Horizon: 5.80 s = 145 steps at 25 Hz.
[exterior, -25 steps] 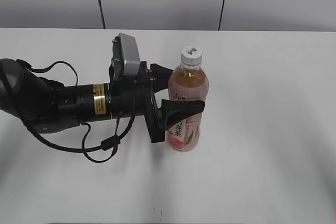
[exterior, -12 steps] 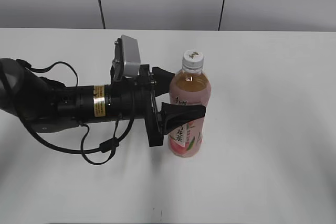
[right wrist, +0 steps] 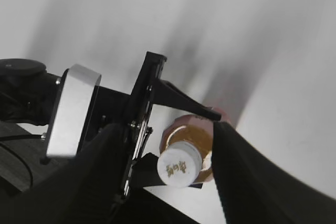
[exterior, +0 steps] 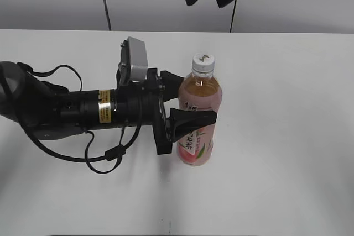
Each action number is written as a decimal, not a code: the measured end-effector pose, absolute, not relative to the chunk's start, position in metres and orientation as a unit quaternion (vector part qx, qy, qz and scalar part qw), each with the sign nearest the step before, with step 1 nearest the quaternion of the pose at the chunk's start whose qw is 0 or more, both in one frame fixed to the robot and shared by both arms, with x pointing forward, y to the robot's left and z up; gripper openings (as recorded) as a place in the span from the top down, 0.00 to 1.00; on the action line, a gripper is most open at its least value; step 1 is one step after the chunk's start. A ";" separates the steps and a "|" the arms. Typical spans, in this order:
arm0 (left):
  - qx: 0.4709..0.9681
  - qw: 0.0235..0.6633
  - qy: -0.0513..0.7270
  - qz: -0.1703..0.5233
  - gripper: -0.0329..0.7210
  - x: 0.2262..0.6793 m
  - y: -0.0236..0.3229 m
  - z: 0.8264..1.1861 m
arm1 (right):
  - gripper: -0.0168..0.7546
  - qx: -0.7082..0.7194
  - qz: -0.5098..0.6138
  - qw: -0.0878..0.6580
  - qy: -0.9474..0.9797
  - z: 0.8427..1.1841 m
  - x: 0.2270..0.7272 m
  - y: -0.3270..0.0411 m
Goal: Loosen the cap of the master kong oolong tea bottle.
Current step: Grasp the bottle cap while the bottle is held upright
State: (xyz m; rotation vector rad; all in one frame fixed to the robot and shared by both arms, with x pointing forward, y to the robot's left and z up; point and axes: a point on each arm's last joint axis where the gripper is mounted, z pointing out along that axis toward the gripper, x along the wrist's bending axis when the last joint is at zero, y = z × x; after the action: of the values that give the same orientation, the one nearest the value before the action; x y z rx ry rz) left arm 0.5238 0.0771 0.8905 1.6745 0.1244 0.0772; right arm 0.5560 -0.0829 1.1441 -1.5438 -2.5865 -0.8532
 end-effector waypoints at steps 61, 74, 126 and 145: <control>0.739 0.669 0.063 0.038 0.34 0.525 0.077 0.891 | 0.44 -0.471 -0.168 0.028 -0.866 1.080 0.543 -0.069; 0.740 0.669 0.064 0.037 0.34 0.525 0.077 0.891 | 0.47 -0.469 -0.177 0.022 -0.865 1.086 0.545 -0.068; 0.740 0.669 0.064 0.037 0.34 0.525 0.077 0.891 | 0.59 -0.465 -0.168 0.036 -0.868 1.078 0.541 -0.068; 0.738 0.670 0.069 0.037 0.34 0.526 0.077 0.891 | 0.61 -0.354 -0.173 0.011 -0.919 1.083 0.544 -0.066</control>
State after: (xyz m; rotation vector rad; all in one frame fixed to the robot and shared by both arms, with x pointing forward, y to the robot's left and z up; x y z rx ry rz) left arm 0.5258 0.0771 0.8913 1.6631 0.1547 0.0839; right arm 0.5442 -0.0664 1.0825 -1.1057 -2.8672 -0.5408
